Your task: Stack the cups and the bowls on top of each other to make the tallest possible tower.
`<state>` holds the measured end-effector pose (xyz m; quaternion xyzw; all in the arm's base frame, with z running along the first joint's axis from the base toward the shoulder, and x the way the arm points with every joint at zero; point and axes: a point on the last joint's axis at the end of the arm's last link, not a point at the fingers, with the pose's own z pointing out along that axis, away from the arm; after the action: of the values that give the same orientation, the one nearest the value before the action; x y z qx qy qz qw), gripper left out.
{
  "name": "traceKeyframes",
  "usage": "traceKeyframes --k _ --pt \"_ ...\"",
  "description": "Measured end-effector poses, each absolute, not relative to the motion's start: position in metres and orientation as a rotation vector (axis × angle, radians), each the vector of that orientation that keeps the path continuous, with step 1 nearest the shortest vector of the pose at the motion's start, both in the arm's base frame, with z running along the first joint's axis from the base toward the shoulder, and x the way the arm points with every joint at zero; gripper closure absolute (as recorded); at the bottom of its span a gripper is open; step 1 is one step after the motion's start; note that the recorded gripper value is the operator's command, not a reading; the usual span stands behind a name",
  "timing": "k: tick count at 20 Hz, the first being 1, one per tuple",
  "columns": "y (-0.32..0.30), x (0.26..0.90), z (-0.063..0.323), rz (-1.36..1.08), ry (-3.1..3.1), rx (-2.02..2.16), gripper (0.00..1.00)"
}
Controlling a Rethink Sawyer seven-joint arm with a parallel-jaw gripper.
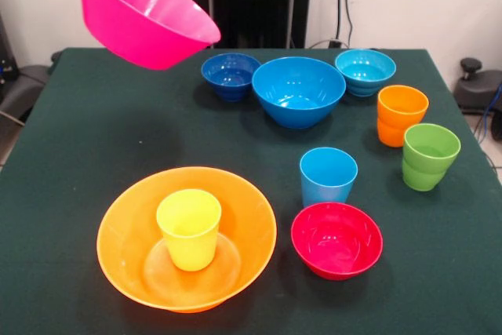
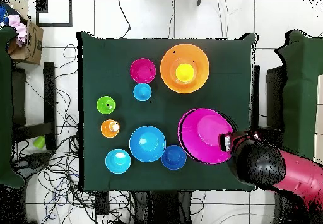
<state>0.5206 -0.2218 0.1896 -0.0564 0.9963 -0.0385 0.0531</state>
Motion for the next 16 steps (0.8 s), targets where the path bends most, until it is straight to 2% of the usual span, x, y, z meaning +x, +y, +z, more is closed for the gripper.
traceKeyframes --k 6,16 --pt "-0.206 0.505 0.158 -0.096 3.029 -0.151 1.00" --pt "-0.213 0.509 0.143 -0.052 3.049 -0.126 1.00"
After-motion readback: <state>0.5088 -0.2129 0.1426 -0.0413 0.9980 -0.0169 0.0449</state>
